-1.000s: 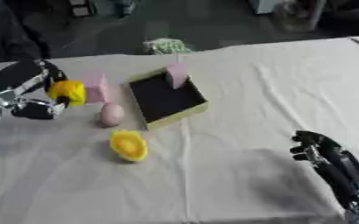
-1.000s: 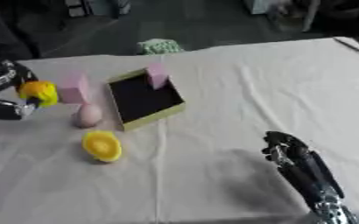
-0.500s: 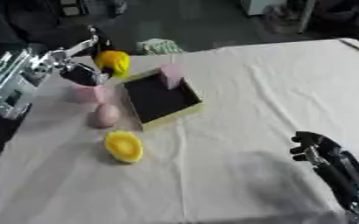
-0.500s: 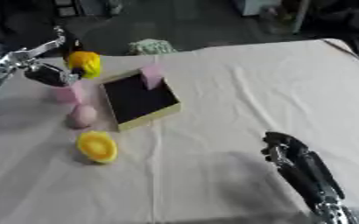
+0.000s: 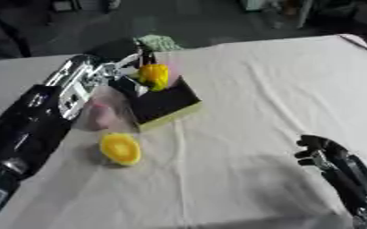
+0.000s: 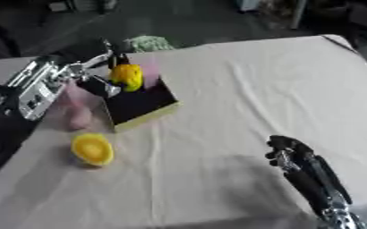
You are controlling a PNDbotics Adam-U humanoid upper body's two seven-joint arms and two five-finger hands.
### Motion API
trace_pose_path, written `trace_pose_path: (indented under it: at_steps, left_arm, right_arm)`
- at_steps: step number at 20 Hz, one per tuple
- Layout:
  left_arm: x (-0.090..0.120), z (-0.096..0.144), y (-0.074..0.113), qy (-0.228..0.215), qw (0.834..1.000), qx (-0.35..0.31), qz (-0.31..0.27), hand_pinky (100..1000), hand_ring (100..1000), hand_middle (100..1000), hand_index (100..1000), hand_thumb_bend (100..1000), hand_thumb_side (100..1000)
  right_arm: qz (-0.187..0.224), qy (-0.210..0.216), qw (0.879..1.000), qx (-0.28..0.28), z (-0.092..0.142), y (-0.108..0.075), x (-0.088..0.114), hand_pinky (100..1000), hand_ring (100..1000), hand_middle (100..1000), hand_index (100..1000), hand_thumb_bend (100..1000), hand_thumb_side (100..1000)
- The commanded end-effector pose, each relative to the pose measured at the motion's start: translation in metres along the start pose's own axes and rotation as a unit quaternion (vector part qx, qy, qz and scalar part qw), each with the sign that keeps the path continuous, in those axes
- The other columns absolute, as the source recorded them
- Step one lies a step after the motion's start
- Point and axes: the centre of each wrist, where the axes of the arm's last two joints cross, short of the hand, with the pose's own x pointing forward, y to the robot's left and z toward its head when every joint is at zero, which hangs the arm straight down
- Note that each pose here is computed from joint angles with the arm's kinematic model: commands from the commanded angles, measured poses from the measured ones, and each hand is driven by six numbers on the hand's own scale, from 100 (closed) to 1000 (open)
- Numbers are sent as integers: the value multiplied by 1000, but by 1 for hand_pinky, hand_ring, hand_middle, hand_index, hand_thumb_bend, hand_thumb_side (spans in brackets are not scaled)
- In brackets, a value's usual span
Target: Pick up objects on the table and place them in the box.
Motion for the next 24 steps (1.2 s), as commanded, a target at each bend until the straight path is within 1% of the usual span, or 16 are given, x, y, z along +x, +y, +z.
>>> trace_pose_path:
  at_steps: [1, 4, 6, 7, 9, 11, 14, 16, 17, 18, 20, 21, 24]
  left_arm:
    - [3, -9, 6, 3, 1000, 21, -21, 728, 645, 633, 773, 355, 236]
    - [5, -12, 1, 16, 998, 27, -45, 748, 690, 692, 831, 442, 287]
    - [4, -12, 0, 25, 998, 26, -60, 765, 713, 722, 863, 551, 350]
    - [4, -11, 1, 28, 997, 24, -66, 774, 726, 739, 878, 591, 376]
    - [2, -8, 8, 29, 996, 19, -77, 787, 741, 759, 896, 636, 410]
    - [0, -2, 22, 24, 996, 21, -81, 788, 739, 758, 885, 641, 421]
    - [-3, 16, 54, 2, 996, 30, -80, 783, 729, 749, 871, 604, 402]
    - [-4, 33, 72, -28, 997, 11, -72, 782, 723, 743, 871, 573, 392]
    - [-5, 41, 81, -45, 997, -5, -69, 785, 722, 744, 869, 541, 384]
    - [-5, 50, 87, -62, 996, -25, -66, 787, 724, 746, 870, 533, 372]
    - [-4, 67, 93, -84, 992, -76, -62, 790, 730, 751, 871, 523, 353]
    - [-3, 74, 93, -91, 989, -103, -62, 790, 733, 754, 873, 511, 334]
    - [-2, 88, 81, -101, 974, -193, -61, 789, 736, 758, 875, 466, 286]
  right_arm:
    - [1, -17, 1000, 6, -4, -1, 8, 677, 682, 725, 798, 100, 647]
    - [0, -18, 1000, 8, -5, -1, 9, 678, 682, 725, 798, 100, 648]
    - [1, -18, 1000, 7, -5, -1, 9, 678, 682, 725, 798, 100, 647]
    - [1, -18, 1000, 6, -5, -1, 9, 678, 682, 725, 798, 100, 647]
    - [1, -18, 1000, 5, -5, -1, 9, 678, 682, 725, 798, 100, 645]
    - [0, -18, 1000, 3, -5, -1, 9, 678, 682, 725, 798, 100, 644]
    - [3, -17, 1000, -2, -4, -3, 8, 678, 682, 725, 798, 100, 642]
    - [5, -17, 1000, -6, -3, -4, 8, 678, 682, 725, 798, 100, 637]
    - [6, -16, 1000, -8, -3, -5, 8, 678, 682, 725, 798, 100, 634]
    - [7, -17, 1000, -9, -3, -6, 8, 678, 682, 725, 798, 100, 631]
    - [9, -17, 1000, -10, -3, -6, 8, 678, 682, 725, 798, 100, 630]
    - [9, -18, 1000, -11, -3, -7, 8, 678, 682, 725, 798, 100, 628]
    - [12, -19, 1000, -11, -3, -7, 8, 678, 682, 725, 798, 100, 624]
